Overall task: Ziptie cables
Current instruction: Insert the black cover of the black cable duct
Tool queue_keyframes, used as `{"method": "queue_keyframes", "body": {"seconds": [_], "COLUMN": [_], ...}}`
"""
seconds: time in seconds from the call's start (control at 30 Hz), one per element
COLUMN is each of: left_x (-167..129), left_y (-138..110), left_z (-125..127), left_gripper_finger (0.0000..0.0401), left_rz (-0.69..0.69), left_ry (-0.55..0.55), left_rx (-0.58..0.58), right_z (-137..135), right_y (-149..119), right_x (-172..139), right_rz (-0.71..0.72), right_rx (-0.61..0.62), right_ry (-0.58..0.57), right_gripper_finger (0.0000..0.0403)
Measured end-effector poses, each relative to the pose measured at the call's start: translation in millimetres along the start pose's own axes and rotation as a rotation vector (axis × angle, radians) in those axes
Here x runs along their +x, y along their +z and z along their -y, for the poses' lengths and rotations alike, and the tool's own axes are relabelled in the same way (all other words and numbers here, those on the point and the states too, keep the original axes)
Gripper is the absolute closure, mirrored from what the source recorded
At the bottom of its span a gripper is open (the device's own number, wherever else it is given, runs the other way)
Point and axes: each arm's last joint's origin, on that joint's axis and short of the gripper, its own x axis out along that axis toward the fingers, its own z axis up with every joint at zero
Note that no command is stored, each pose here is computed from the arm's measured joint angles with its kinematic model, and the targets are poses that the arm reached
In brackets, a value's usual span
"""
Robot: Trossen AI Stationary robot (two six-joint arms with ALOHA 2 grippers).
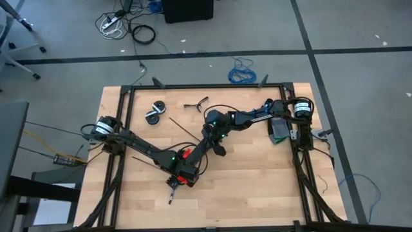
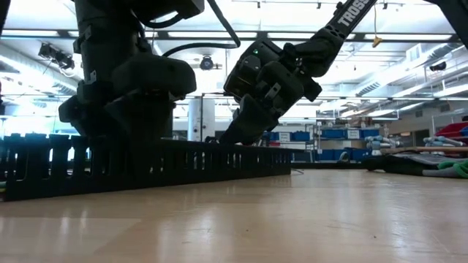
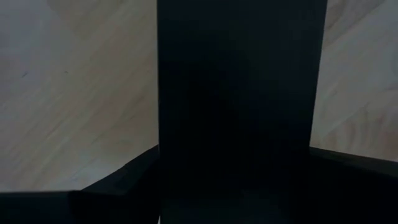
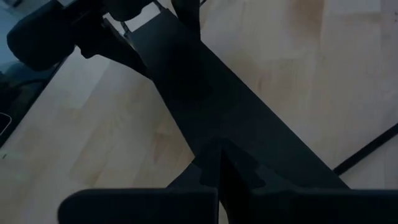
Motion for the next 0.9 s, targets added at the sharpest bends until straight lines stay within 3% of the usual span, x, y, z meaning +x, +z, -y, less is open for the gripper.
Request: {"method": "queue_keyframes", "body": {"seconds": [0.47,0.6,0.9], "left_x": [0.4,0.5,0.5], "left_y": [-0.6,-0.9,-1.0], "left_z": [-1.2,-1.4,-2.3], "left_gripper_finger": [0.0145,0.0141,0.0100], "left_rz": [0.011,0.003,-0.018], "left_ry": [0.019,0.020,0.023], "left_rx": [0.008,-0.051,-0.047], "right_z": [1.7,1.7,2.0], "right_y": [-0.3,-0.4,0.2], "right_x": [-1.0,-1.0,-1.1], "right_rz": [0.001,0.001,0.006], "right_rx": [0.006,0.006,0.003], "right_ry": [0.000,0.000,-0.005], "right_gripper_finger": [0.0403,0.0403,0.0402]}}
